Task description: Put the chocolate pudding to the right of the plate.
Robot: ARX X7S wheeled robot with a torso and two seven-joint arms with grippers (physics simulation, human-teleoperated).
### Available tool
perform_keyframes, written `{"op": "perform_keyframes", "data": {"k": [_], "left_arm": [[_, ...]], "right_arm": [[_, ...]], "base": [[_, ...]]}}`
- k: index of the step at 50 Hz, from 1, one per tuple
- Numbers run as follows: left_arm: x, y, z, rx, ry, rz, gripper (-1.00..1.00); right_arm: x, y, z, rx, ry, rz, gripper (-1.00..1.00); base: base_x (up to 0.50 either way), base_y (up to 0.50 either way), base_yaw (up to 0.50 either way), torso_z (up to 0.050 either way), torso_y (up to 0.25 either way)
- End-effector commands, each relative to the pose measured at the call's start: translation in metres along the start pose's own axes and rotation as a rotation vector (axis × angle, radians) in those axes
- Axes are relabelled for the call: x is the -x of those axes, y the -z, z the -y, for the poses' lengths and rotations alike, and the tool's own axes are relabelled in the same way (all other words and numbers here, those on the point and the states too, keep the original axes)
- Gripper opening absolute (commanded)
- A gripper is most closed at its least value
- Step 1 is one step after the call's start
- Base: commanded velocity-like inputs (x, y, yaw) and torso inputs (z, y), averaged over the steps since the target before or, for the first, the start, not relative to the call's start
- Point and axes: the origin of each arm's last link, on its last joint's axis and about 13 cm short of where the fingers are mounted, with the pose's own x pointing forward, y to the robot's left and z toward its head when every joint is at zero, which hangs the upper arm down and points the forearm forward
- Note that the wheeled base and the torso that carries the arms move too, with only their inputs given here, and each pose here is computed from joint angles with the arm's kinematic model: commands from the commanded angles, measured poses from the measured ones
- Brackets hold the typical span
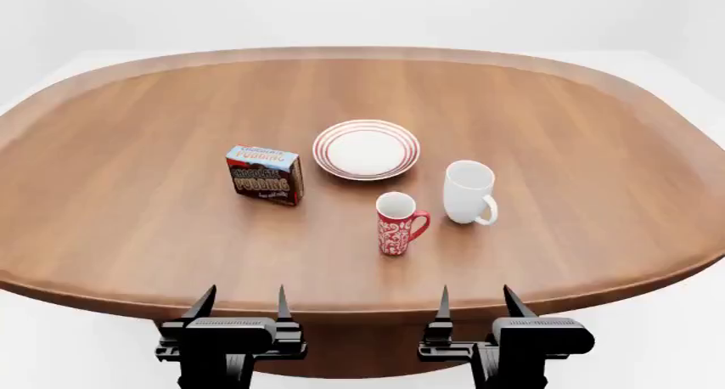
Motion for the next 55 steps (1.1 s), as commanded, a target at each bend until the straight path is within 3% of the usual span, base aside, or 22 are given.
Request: {"op": "perform_keyframes", "data": {"k": [1,7,9,34,45,47,50,55], "left_arm": [[0.000,0.000,0.000,-0.004,-0.001,0.002,1.00],[0.000,0.002,-0.001,0.003,-0.001,-0.006,1.00],[0.001,0.003,-0.001,0.004,0.001,-0.008,1.00],[0.000,0.006,-0.001,-0.006,-0.006,-0.011,1.00],[0.001,0.007,-0.002,-0.009,-0.008,-0.015,1.00],[0.000,0.006,-0.002,0.014,0.000,-0.062,1.00],[-0.003,-0.004,-0.002,-0.005,-0.008,-0.074,1.00],[-0.014,-0.048,-0.006,-0.019,-0.010,-0.060,1.00]], "right_arm": [[0.000,0.001,0.000,0.001,0.002,0.007,1.00],[0.002,0.000,-0.002,-0.045,-0.024,0.001,1.00],[0.001,0.003,-0.002,0.018,-0.006,0.000,1.00],[0.001,0.008,-0.004,-0.012,-0.023,-0.009,1.00],[0.002,0.007,-0.005,-0.009,-0.025,-0.014,1.00],[0.002,0.005,-0.004,-0.028,-0.033,-0.021,1.00],[0.000,-0.003,-0.004,-0.014,-0.028,-0.042,1.00],[-0.007,-0.048,0.000,-0.015,-0.075,-0.072,1.00]], "base": [[0.00,0.00,0.00,0.000,0.000],[0.00,0.00,0.00,0.000,0.000],[0.00,0.00,0.00,0.000,0.000],[0.00,0.44,0.00,0.000,0.000],[0.00,0.06,0.00,0.000,0.000],[0.00,0.00,0.00,0.000,0.000],[0.00,0.00,0.00,0.000,0.000],[0.00,0.00,0.00,0.000,0.000]]}}
